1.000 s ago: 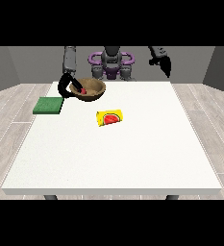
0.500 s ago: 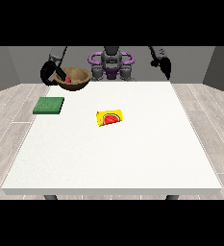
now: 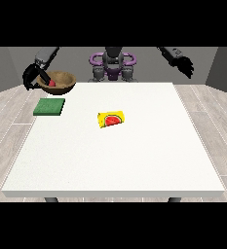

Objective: Pick the cup and pour the ball into the bowl, then pick the bowl and place it on the pad

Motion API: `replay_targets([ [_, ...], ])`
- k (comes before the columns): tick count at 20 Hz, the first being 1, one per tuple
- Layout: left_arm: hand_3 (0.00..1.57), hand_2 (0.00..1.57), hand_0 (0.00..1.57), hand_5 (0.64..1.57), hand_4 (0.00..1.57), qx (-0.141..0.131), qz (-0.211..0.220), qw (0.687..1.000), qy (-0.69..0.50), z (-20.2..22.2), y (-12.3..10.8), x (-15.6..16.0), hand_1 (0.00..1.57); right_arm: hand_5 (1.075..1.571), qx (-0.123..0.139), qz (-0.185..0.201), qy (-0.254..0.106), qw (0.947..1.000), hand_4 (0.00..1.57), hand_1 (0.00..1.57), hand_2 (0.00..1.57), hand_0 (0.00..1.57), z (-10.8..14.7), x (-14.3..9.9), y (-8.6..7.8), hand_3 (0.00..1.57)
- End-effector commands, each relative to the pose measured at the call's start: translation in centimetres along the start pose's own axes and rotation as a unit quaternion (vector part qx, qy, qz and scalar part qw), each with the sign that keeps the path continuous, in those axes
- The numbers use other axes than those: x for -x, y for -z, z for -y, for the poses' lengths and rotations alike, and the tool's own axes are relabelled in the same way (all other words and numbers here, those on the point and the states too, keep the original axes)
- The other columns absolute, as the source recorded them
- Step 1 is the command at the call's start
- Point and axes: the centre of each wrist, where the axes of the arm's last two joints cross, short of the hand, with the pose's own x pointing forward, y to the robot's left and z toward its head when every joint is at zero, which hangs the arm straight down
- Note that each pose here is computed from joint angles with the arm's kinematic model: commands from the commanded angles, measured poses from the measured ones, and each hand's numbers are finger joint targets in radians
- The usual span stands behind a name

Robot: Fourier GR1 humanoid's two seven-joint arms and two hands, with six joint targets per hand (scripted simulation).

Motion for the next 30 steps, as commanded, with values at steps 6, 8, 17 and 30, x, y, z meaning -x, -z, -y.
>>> replay_targets([
  [6, 0.0, 0.0, 0.0, 1.571, 1.27, -0.039, 0.077, 0.996, -0.01, -14.0, -0.6, -5.2, 0.0, 1.566, 0.05, 0.043, 0.037, 0.9971, 0.8, 1.57, 1.57, 1.57, 3.7, 3.1, -0.3, 0.0],
  [8, 0.0, 0.0, 0.0, 1.566, 1.23, -0.066, 0.068, 0.995, -0.02, -15.8, 0.0, -5.5, 0.0, 1.567, 0.035, 0.064, 0.051, 0.996, 0.79, 1.57, 1.57, 1.57, 1.9, 0.2, 0.1, 0.0],
  [17, 0.0, 0.0, 0.0, 1.552, 1.18, -0.046, 0.123, 0.991, -0.01, -15.5, 1.2, -7.6, 0.0, 1.523, 0.122, 0.031, 0.058, 0.9904, 0.0, 1.09, 1.23, 1.09, 6.9, -0.2, 1.4, 1.16],
  [30, 0.0, 0.0, 0.0, 1.559, 0.9, 0.037, 0.011, 0.999, -0.039, -6.2, 2.3, -4.9, 0.0, 1.356, 0.052, -0.024, 0.034, 0.9978, 0.0, 0.0, 0.0, 0.0, 6.3, -2.4, 2.1, 0.0],
])
